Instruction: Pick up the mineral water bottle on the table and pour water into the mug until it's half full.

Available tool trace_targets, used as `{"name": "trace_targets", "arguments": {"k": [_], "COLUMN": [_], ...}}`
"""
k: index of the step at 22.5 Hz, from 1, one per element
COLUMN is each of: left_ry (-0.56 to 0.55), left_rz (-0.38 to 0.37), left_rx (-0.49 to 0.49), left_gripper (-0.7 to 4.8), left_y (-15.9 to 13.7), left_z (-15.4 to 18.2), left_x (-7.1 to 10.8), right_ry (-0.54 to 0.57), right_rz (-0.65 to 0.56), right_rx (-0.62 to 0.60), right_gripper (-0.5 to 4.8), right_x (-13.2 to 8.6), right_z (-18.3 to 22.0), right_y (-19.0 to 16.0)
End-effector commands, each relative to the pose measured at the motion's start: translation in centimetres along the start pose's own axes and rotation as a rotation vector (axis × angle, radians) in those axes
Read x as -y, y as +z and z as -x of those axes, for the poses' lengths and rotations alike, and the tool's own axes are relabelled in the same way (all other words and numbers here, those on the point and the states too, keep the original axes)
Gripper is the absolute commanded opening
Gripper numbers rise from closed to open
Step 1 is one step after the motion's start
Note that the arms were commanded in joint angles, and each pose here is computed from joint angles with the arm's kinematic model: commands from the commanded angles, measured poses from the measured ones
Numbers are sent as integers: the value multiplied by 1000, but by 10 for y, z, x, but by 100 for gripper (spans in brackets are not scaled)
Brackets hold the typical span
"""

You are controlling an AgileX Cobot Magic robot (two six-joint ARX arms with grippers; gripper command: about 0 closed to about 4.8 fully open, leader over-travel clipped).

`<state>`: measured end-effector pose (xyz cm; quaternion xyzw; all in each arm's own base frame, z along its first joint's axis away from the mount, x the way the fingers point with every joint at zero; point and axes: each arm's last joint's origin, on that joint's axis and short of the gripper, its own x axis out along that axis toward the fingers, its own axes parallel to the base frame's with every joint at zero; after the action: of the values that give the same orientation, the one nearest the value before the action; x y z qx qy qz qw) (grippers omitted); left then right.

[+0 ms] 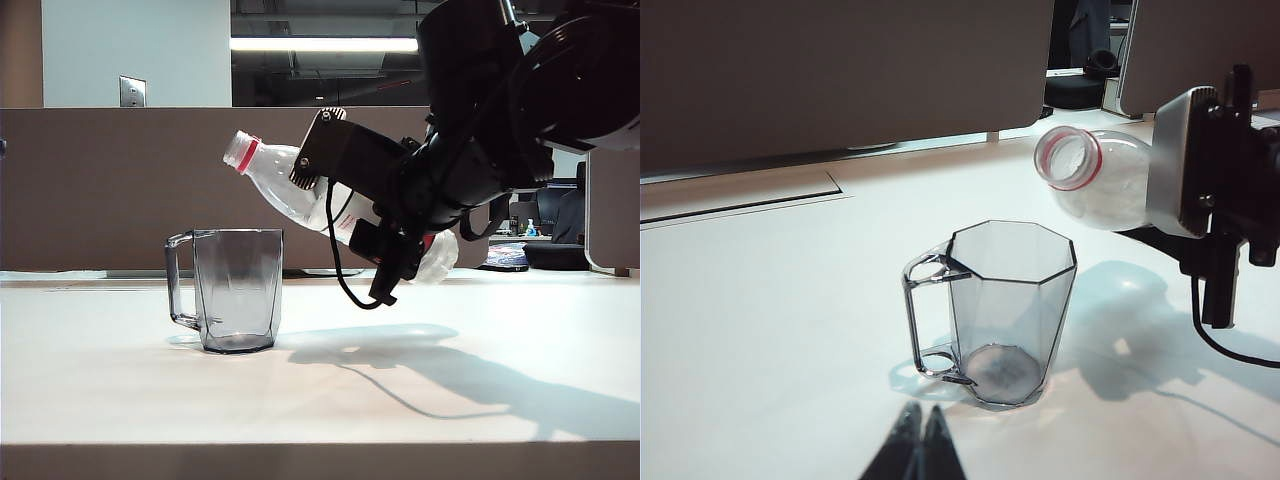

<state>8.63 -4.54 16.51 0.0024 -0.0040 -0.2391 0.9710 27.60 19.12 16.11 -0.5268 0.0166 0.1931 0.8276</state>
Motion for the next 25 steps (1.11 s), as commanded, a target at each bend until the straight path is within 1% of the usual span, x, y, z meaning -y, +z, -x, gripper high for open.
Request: {"name": "trace_targets", "arguments": {"k": [1,8,15,25], "left_ry": [-1,-1,-1,-1], "left_rz": [0,0,0,0], "left_rx": [15,15,15,15], "left_gripper": [-5,-5,-5,-5], "left_y": [2,2,2,2], "left_z": [0,0,0,0], "left_x": [0,0,0,0], "right_ry": [-82,-114,-167,-168], "right_rz": [-1,57,93,182], "right_rx": [12,-19,-68,-96], "right_gripper": [220,220,219,220], "right_x": [11,17,30,30], "right_z": [0,-2,-8,-8], "right_y": [6,6,5,3]}}
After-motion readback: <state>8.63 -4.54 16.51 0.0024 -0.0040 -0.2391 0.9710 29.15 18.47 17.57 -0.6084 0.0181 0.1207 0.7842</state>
